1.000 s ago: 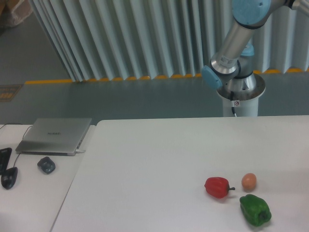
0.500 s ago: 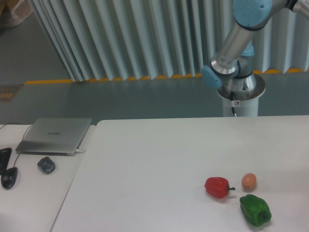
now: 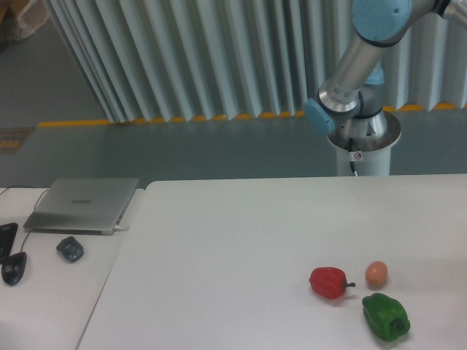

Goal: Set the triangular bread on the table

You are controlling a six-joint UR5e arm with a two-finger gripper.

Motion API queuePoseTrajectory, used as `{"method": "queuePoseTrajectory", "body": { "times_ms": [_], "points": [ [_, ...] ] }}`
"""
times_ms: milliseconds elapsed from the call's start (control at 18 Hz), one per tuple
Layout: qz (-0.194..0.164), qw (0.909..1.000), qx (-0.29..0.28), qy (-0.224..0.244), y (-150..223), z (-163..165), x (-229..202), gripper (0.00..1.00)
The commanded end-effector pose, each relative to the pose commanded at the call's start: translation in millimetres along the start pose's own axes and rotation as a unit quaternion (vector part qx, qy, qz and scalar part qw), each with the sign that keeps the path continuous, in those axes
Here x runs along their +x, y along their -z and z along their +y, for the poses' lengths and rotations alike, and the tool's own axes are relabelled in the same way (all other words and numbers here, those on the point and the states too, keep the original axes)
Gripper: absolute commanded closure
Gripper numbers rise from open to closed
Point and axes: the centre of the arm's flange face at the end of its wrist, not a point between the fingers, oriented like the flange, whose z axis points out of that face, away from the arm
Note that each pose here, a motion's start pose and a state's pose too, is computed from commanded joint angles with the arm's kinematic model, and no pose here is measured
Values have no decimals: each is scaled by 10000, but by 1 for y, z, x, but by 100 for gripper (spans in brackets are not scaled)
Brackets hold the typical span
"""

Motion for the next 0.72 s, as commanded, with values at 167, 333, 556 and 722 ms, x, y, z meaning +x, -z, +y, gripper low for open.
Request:
{"method": "queuePoseTrajectory", "body": {
  "times_ms": [167, 333, 556, 722],
  "points": [
    [161, 9999, 11, 47, 13, 2, -4, 71],
    [173, 9998, 86, 64, 33, -1, -2, 71],
    [460, 9977, 455, 220, 57, -3, -7, 71],
    [640, 9953, 659, 318, 75, -1, -7, 71]
  ]
}}
